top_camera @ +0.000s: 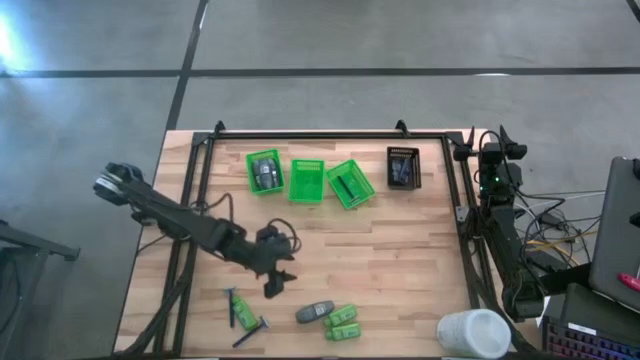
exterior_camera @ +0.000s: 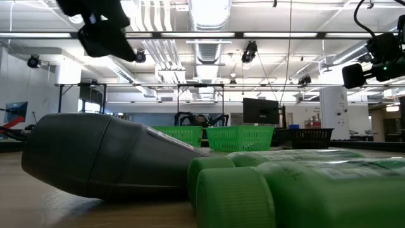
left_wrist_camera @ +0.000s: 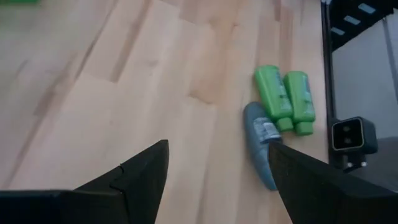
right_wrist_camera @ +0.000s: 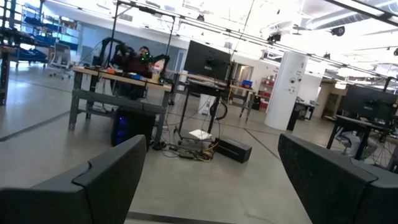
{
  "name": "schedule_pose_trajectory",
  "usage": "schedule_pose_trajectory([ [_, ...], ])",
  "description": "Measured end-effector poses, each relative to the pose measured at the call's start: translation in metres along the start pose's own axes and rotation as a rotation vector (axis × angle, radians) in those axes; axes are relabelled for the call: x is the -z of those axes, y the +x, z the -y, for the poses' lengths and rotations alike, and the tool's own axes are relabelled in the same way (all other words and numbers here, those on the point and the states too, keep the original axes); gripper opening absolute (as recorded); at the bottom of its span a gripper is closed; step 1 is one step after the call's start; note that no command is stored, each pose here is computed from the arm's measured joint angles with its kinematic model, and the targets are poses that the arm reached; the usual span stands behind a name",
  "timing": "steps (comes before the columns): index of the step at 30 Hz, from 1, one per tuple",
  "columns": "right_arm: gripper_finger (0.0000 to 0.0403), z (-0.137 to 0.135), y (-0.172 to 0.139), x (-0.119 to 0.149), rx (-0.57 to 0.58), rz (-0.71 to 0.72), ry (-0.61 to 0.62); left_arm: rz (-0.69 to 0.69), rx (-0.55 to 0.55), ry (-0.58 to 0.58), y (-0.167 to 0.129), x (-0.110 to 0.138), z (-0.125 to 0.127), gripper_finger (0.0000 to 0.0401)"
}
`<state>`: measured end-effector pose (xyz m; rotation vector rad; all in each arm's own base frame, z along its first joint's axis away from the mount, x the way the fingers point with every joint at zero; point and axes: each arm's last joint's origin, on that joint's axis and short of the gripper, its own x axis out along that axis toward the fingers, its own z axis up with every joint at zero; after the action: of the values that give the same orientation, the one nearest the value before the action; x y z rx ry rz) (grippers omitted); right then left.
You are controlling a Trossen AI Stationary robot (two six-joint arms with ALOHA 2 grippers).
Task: Pick & Place Travel size toiletries
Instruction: Put the deodorant into the left green bin
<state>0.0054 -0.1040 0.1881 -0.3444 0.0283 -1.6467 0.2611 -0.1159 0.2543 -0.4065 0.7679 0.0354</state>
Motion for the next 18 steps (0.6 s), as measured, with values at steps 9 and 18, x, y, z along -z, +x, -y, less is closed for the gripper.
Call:
schedule_pose_trajectory([
  [9, 0.0364, 0.000, 0.000, 0.000, 0.000, 0.000, 0.000, -0.178, -0.048, 0.010, 0.034, -0.016, 0.027, 0.0277],
  [18, 0.0364, 0.000, 0.000, 0.000, 0.000, 0.000, 0.000, -0.259, -0.060, 0.028, 0.033, -0.027, 0.048, 0.0275],
])
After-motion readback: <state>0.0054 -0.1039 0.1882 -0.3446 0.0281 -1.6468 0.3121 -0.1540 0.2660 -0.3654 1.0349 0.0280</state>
